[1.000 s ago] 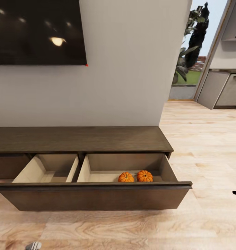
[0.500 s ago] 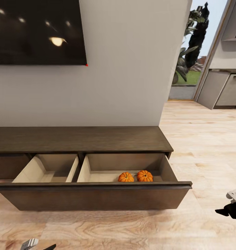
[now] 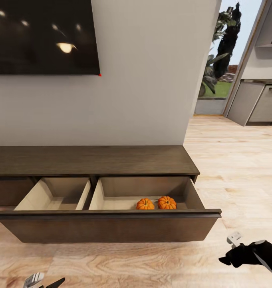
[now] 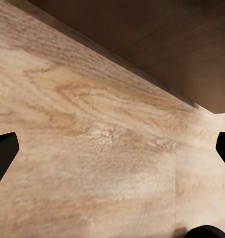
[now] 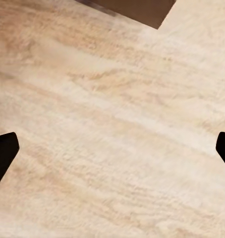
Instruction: Place each of the two pumpkins and all three candles from the living room inside a cabinet in the living room (use any cabinet), then make sure every cabinet is closed, and position the cauldron so it is next to a table in the living room.
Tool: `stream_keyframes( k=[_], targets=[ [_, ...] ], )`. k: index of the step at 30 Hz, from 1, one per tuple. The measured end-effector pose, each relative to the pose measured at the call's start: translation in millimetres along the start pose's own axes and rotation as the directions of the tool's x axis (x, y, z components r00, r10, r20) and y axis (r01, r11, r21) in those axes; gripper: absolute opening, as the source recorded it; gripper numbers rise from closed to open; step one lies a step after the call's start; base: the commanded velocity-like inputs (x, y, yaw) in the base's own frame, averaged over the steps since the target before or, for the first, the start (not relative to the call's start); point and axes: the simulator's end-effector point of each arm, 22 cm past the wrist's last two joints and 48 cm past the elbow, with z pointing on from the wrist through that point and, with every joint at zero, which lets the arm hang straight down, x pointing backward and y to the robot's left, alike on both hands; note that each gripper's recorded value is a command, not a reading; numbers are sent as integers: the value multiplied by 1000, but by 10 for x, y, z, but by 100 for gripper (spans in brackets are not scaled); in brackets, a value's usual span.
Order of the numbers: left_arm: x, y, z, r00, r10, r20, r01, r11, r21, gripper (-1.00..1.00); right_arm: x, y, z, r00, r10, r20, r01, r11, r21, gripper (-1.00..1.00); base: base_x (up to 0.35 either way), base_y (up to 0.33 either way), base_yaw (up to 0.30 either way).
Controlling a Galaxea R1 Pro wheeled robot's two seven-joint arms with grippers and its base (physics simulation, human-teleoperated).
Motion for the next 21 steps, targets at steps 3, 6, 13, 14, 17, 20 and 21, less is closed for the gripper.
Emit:
stream_keyframes(
  k=[3, 6, 13, 14, 17, 20, 21],
  targets=[
    [15, -23, 23, 1000, -4, 1, 4, 1000, 4, 100, -56, 242, 119, 1000, -17, -3, 17, 999, -31, 100, 0, 0, 0],
    [44, -58, 60, 1000, -9, 0, 9, 1000, 10, 100, -124, 473, 218, 1000, -26, -4, 25, 998, -62, 100, 0, 0, 0],
    [71, -119, 113, 1000, -13, 1, 13, 1000, 21, 100, -317, 1199, 463, 999, -28, -30, 23, 988, -155, 100, 0, 0, 0],
    [81, -132, 125, 1000, -14, 0, 14, 1000, 24, 100, -355, 1375, 509, 999, -27, -42, 19, 984, -177, 100, 0, 0, 0],
    [87, -143, 135, 1000, -16, 1, 16, 1000, 26, 100, -399, 1579, 553, 998, -28, -55, 16, 979, -202, 100, 11, -2, 0],
    [89, -147, 137, 1000, -17, 1, 17, 1000, 26, 100, -429, 1689, 573, 998, -31, -58, 18, 976, -216, 100, 133, -28, 0],
    [90, -149, 139, 1000, -17, 2, 17, 999, 27, 100, -437, 1722, 578, 998, -32, -58, 19, 975, -221, 100, 227, -50, 0]
  ],
)
